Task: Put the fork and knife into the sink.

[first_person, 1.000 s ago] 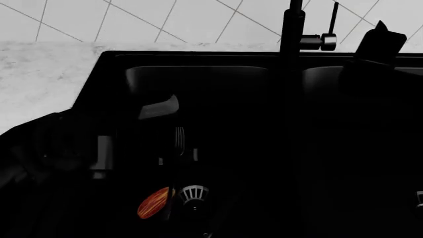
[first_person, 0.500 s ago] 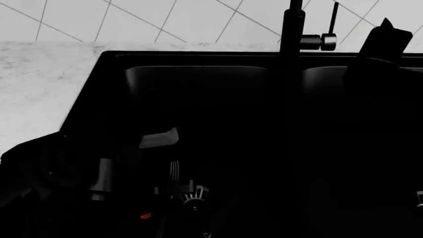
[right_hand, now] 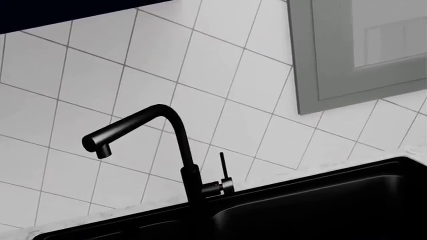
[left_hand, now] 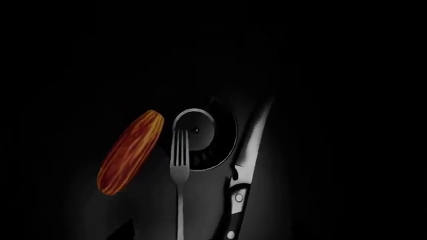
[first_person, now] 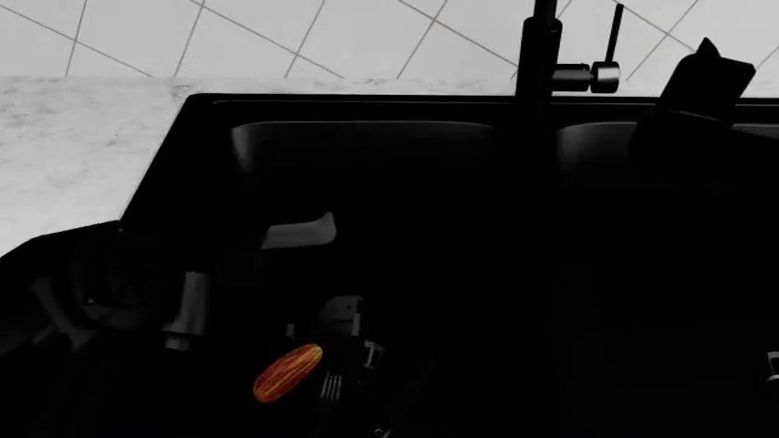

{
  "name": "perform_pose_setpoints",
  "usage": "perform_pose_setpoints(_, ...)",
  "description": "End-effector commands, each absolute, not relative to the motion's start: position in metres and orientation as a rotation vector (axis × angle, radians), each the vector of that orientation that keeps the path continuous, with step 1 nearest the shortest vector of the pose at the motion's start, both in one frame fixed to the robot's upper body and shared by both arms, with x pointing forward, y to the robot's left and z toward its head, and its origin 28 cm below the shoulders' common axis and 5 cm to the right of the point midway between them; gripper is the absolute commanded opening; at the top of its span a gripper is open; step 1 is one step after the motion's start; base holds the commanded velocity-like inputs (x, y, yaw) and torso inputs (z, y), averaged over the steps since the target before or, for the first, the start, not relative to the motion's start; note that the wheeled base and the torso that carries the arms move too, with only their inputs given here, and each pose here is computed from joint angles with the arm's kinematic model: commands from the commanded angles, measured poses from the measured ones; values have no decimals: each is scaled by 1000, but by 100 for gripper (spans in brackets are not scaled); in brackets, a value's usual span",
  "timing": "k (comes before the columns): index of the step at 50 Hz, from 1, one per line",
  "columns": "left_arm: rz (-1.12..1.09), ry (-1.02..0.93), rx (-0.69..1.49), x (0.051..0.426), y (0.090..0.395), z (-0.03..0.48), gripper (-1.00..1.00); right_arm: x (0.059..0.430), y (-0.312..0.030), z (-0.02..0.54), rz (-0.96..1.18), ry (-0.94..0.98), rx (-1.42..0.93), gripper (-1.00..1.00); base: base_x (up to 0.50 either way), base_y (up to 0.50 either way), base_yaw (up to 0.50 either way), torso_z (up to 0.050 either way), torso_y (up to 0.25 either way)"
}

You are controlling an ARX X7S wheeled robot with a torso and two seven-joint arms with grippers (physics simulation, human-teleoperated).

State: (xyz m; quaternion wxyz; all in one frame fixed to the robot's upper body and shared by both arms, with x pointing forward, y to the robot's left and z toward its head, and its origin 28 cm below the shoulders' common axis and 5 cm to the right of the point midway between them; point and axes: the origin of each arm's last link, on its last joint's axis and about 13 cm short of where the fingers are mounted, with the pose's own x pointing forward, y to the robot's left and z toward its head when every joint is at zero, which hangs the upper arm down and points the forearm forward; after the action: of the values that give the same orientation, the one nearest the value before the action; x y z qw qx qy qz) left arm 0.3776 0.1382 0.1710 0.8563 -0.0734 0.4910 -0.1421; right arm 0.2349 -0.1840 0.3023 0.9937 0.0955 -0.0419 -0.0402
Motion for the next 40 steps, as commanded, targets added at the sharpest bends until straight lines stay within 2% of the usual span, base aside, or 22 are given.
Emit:
perform_pose_setpoints(1, -319, 849, -32, 391, 140, 209, 100, 235, -183, 303, -76, -95, 191, 100, 0, 0, 0, 0, 0)
perform_pose_setpoints(3, -334, 756, 53, 395, 137, 224, 100, 235, -182, 303, -71, -98, 192, 100, 0, 0, 0, 0, 0)
perform_pose_setpoints(9, -354, 540, 97, 389, 144, 282, 100, 235, -181, 304, -66, -99, 193, 100, 0, 0, 0, 0, 0)
perform_pose_setpoints(20, -308, 302, 45, 362, 177, 359, 100, 235, -181, 310, -67, -103, 185, 100, 0, 0, 0, 0, 0)
perform_pose_setpoints(40, -207, 64, 74, 303, 223, 390, 100, 233, -182, 312, -67, -112, 175, 100, 0, 0, 0, 0, 0)
